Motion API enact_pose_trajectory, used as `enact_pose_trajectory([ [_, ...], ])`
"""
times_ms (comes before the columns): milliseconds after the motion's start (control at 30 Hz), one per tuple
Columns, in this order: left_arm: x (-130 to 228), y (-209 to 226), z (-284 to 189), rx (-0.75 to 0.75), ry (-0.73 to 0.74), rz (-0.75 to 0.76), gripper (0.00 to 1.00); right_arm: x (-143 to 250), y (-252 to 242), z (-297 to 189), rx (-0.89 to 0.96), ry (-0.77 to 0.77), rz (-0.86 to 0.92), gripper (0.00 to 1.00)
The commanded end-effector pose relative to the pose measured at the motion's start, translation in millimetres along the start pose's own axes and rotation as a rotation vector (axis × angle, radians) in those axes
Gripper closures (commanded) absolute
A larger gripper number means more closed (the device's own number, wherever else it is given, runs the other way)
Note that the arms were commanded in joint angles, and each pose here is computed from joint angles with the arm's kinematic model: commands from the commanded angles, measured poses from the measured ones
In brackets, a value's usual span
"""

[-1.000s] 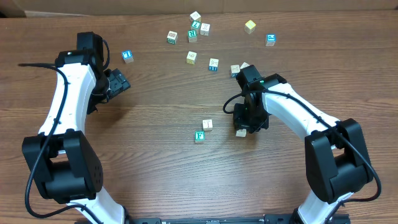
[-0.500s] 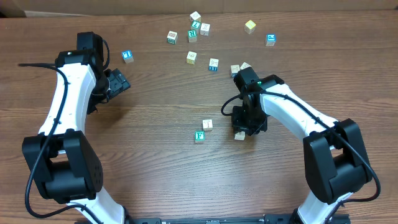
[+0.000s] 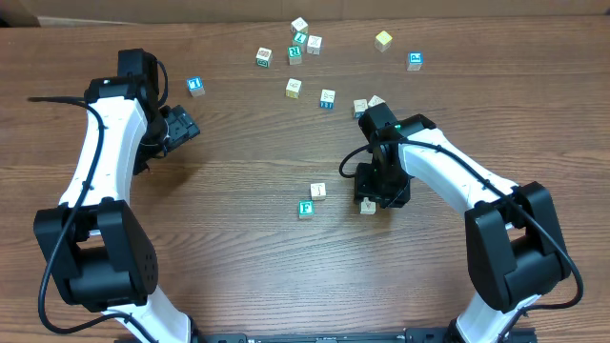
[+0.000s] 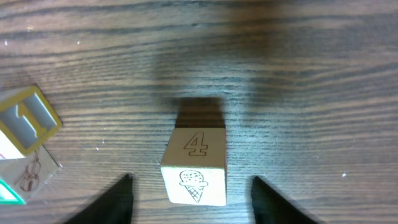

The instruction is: Form a circle

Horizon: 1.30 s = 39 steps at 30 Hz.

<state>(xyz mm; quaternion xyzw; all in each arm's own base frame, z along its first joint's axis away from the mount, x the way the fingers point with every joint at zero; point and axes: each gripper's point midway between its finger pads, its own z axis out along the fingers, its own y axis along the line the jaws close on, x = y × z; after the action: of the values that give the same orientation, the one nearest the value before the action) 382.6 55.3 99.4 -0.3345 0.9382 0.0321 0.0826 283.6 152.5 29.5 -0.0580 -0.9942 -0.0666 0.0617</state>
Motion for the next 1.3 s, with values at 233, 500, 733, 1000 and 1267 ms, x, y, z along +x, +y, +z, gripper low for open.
enact_pose_trajectory([
  [233, -6.5, -1.4, -5.0, 0.001, -0.023, 0.009, 0.00, -34.3, 4.0, -10.1, 0.015, -0.163, -0.021, 0.00],
  [500, -6.5, -1.4, -5.0, 0.001, -0.023, 0.009, 0.00, -55.8, 12.3, -14.7, -0.010, -0.256, -0.031, 0.05],
  [733, -6.5, -1.4, -5.0, 0.001, -0.023, 0.009, 0.00, -58.4, -0.1, -15.7, 0.059, -0.277, -0.022, 0.64],
  [1000, -6.5, -1.4, -5.0, 0.001, -0.023, 0.009, 0.00, -57.8, -0.3, -15.5, 0.059, -0.275, -0.022, 0.68],
  [1267, -6.5, -1.4, -5.0, 0.001, -0.023, 0.009, 0.00, -56.7, 0.9, -18.5, 0.053, -0.271, -0.014, 0.96],
])
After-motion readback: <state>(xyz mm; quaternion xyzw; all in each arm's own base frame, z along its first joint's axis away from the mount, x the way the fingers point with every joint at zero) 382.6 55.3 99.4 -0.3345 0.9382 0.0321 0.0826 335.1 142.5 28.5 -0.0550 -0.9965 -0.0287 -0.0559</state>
